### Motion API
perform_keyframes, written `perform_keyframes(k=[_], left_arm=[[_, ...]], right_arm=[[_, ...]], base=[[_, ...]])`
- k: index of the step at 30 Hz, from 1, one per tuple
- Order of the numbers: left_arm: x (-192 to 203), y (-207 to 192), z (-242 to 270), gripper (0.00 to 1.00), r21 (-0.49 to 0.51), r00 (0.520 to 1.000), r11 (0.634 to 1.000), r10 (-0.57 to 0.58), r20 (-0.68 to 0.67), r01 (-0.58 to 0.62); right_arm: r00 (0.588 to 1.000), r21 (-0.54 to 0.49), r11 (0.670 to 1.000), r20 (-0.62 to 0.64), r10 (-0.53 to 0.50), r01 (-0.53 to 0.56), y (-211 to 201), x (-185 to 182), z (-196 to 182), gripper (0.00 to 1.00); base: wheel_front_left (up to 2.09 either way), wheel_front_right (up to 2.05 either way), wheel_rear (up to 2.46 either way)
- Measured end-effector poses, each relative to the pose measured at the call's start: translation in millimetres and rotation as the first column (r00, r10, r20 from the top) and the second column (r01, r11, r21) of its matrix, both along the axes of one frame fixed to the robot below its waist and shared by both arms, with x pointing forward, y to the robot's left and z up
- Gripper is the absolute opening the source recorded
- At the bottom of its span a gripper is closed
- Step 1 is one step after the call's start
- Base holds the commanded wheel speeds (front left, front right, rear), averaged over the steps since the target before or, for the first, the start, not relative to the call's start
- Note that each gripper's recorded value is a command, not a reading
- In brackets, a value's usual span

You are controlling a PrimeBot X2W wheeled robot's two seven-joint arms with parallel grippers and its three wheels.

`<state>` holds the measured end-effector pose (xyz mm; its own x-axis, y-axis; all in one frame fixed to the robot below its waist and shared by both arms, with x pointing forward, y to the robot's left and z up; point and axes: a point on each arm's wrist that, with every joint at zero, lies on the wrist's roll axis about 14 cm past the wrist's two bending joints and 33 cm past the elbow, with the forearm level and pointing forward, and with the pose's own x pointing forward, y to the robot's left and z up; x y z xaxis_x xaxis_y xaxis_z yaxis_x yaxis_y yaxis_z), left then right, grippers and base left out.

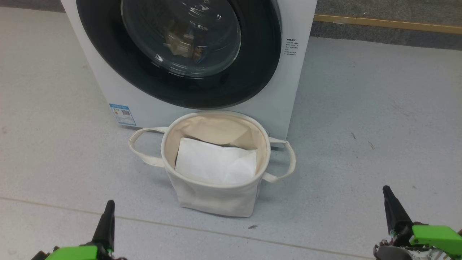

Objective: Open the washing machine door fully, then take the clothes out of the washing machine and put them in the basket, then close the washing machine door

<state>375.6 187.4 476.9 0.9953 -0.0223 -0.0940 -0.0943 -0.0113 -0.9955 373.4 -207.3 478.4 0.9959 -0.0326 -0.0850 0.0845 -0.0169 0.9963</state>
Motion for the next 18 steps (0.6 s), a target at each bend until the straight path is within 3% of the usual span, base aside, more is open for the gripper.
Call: perform_keyframes(k=[18], left_arm=[[0.0, 0.0, 0.0, 0.00, 0.000, 1.000, 1.000, 0.000, 0.000, 0.000]], right_arm=[[1.000, 0.000, 1.000, 0.000, 0.000, 0.000, 0.0, 0.0, 0.0, 0.00]], base=[[0.00, 0.00, 0.00]])
